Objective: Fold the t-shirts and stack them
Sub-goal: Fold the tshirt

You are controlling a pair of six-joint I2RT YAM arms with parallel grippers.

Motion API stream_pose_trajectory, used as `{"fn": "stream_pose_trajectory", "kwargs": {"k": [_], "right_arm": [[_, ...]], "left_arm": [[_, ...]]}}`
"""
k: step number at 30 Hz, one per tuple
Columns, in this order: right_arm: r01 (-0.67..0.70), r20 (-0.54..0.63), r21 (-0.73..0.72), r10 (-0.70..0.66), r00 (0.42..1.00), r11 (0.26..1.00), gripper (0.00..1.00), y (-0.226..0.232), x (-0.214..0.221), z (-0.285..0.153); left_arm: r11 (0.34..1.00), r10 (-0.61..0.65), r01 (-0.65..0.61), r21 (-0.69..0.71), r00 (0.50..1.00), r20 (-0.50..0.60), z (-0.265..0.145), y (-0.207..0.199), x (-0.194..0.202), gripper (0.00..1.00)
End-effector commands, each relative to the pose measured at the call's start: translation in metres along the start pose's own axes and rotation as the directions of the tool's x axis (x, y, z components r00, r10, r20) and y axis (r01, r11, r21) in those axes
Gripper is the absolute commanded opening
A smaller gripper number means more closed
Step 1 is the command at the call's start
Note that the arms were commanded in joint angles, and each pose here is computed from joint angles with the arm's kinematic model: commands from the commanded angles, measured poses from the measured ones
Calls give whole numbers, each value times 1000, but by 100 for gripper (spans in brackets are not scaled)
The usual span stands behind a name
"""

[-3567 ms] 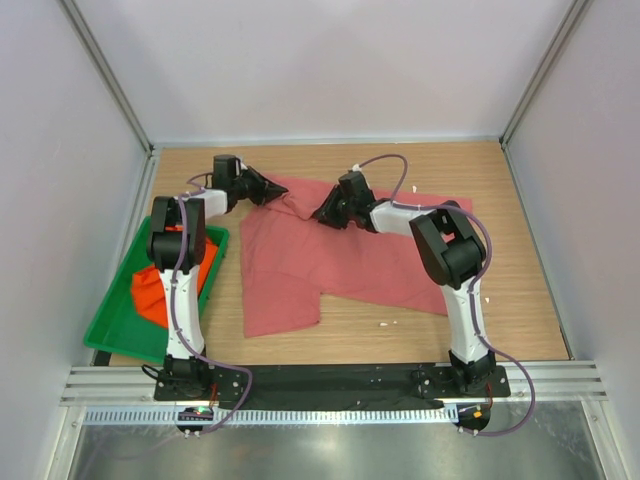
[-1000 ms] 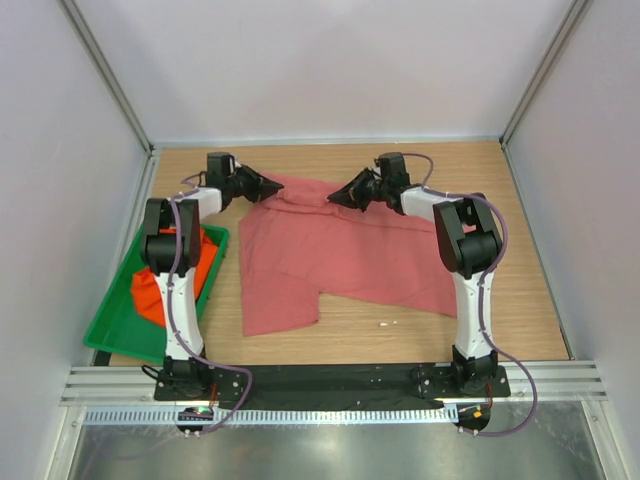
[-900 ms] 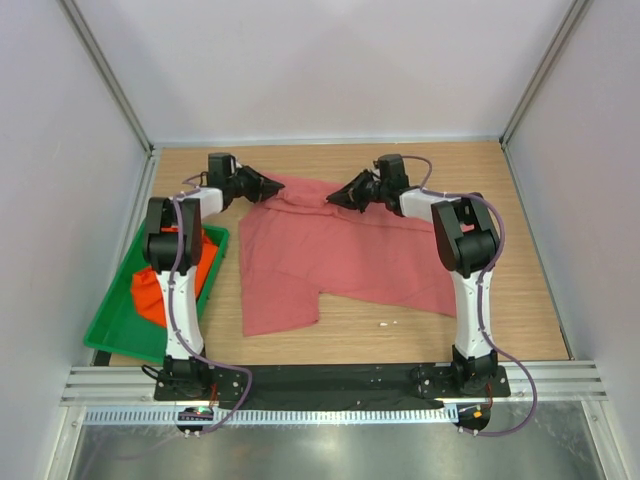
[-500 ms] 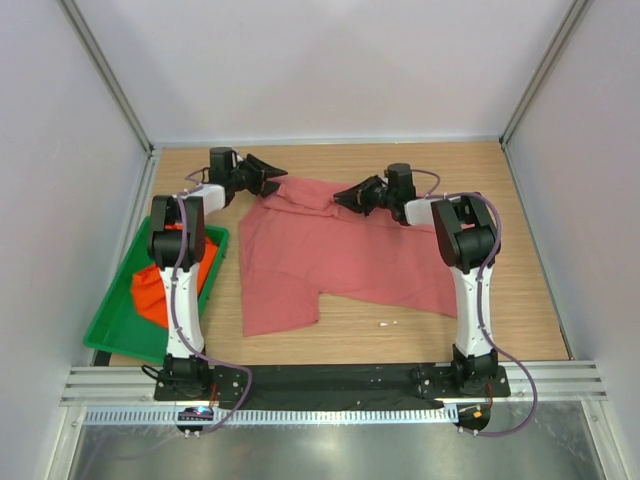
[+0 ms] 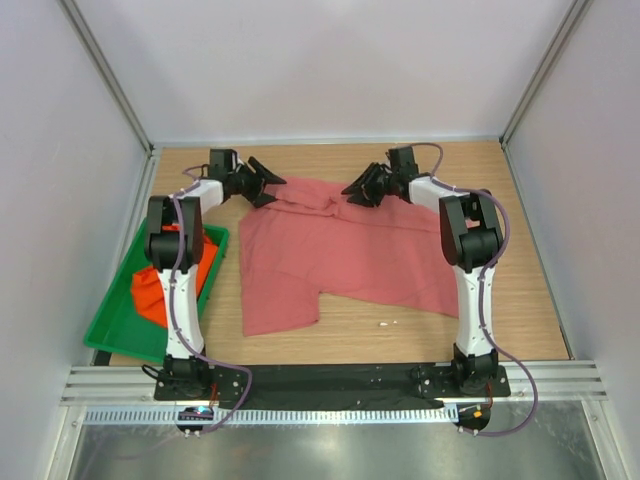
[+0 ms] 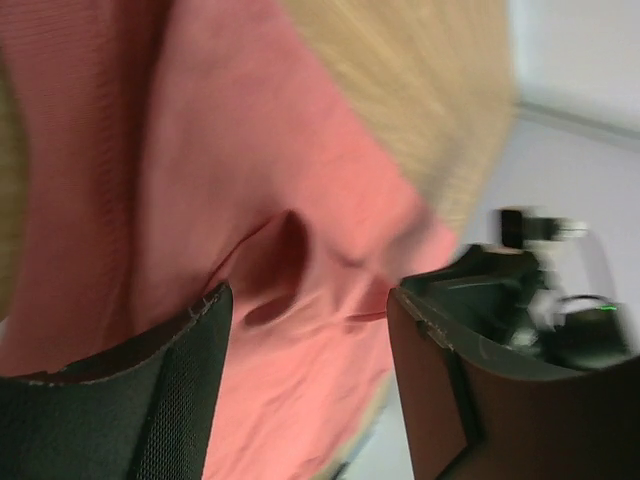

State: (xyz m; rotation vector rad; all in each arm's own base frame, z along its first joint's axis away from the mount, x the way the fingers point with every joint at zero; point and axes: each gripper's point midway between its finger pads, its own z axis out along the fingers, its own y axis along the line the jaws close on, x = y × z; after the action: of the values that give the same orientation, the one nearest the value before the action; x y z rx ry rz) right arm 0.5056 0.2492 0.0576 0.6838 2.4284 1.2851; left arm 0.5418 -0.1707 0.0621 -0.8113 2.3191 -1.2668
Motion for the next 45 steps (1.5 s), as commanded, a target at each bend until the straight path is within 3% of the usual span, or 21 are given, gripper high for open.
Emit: {"fn": "stream_pose_trajectory", "kwargs": {"k": [1, 5, 7, 10, 12, 17, 20, 34, 45], "right_arm": [[422, -87, 112, -414, 906, 900, 42, 21, 27, -26], [653, -148, 204, -636, 757, 730, 51, 19, 41, -23], [737, -192, 250, -714, 673, 628, 51, 15, 37, -18], [773, -201, 292, -754, 625, 562, 41, 25, 34, -14], [768, -201, 309, -751, 630, 561, 38, 26, 38, -16], [760, -135, 302, -763, 632, 576, 18, 33, 50, -16], [738, -155, 286, -730, 666, 612, 11, 26, 60, -8], [717, -84, 289, -730, 679, 634, 6, 45, 50, -1], [723, -159, 325, -719, 677, 609, 6, 9, 42, 18]], "left_arm": [[952, 276, -271, -143, 961, 15, -41, -15, -5, 65], [892, 383, -368, -264, 924, 7, -58, -11, -4, 61], [897, 371, -361, -253, 928, -10, -57, -9, 3, 48], [912, 344, -345, -223, 938, -44, -49, -10, 15, 28], [918, 330, -334, -212, 942, -57, -46, -10, 22, 22], [925, 311, -321, -203, 947, -80, -36, -4, 30, 18], [935, 285, -296, -197, 955, -84, -27, 0, 31, 16], [936, 241, -262, -234, 964, -115, -10, 27, 38, 15], [931, 240, -260, -255, 965, -108, -8, 30, 33, 14]]}}
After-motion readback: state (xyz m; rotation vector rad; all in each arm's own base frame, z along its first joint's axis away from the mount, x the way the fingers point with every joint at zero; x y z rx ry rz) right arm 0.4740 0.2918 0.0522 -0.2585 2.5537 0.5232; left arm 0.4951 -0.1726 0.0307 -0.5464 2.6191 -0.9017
